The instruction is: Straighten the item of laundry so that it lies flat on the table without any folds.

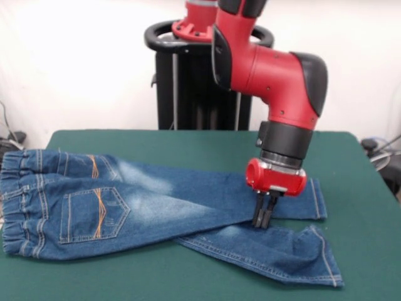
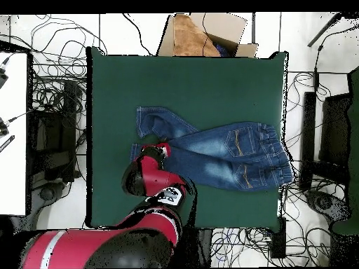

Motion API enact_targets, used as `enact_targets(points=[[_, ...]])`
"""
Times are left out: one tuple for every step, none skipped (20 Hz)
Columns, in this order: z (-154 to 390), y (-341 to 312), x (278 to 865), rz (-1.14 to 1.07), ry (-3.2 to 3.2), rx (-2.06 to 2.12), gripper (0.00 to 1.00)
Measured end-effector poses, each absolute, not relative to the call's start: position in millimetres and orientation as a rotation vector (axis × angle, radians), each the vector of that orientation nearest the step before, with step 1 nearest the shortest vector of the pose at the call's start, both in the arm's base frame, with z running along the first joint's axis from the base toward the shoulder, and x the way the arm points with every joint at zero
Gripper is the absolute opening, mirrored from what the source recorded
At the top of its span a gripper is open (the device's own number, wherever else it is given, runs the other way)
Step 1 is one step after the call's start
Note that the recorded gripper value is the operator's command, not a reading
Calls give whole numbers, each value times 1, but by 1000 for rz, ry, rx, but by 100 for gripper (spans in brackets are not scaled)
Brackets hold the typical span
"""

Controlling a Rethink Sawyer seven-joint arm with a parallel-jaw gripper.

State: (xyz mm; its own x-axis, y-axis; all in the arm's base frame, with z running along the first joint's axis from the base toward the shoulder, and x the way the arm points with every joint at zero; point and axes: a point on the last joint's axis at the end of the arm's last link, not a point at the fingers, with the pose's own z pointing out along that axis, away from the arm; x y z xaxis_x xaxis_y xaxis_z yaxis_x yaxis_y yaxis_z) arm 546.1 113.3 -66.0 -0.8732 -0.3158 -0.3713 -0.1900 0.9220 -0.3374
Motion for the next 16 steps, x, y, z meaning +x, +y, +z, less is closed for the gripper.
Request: enact_targets(points=[[-66, 113, 546, -407, 2653, -369, 0], [-66, 113, 546, -408, 2653, -373, 0], [-65, 112, 545, -408, 2650, -386, 0], [-64, 112, 544, -408, 2648, -394, 0], [-64, 112, 544, -407, 2647, -400, 0], [-63, 112, 544, -406, 2644, -409, 0], [-62, 112, 544, -404, 2641, -418, 0], [-60, 112, 545, -402, 2637, -425, 0], [-59, 112, 545, -401, 2635, -428, 0], [-56, 113, 546, -400, 2631, -430, 0], [-52, 113, 547, -400, 2624, -429, 0], [-50, 114, 548, -400, 2621, -429, 0], [-47, 114, 550, -400, 2617, -428, 0], [-38, 115, 554, -402, 2601, -427, 0], [-36, 116, 555, -403, 2596, -427, 0], [-33, 117, 557, -404, 2591, -428, 0]])
